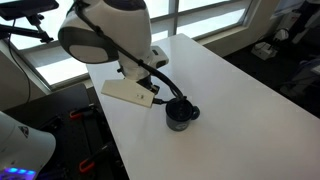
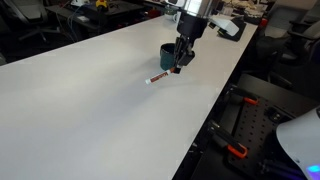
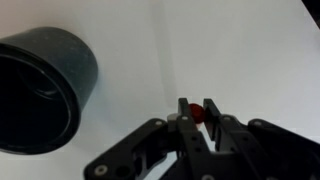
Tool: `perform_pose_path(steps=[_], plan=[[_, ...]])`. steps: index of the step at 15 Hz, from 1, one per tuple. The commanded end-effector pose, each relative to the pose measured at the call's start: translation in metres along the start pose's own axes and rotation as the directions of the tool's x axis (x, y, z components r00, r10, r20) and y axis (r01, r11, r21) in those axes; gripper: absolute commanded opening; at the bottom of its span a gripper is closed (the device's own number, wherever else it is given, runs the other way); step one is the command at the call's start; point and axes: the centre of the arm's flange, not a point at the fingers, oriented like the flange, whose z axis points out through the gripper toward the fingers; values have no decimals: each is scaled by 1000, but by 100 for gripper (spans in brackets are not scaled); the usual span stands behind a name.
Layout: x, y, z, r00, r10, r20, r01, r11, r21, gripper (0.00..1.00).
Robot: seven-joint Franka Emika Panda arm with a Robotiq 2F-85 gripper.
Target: Remove the marker from the cup
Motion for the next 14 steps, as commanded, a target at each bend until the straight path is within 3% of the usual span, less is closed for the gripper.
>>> perform_pose_path(steps=[1,3,4,5,8,14], plan=[[-6,-1,25,999,-32,-28,31,999,-28,5],[-8,-2,31,999,-42,-12,42,999,-27,5],[-9,-3,35,999,-45,5,45,999,-24,44],[-7,-3,19,999,-34,3,34,999,-1,22],[-10,-4,27,999,-36,20,36,999,2,43],[-9,-3,28,999,-37,19,37,999,-1,44]])
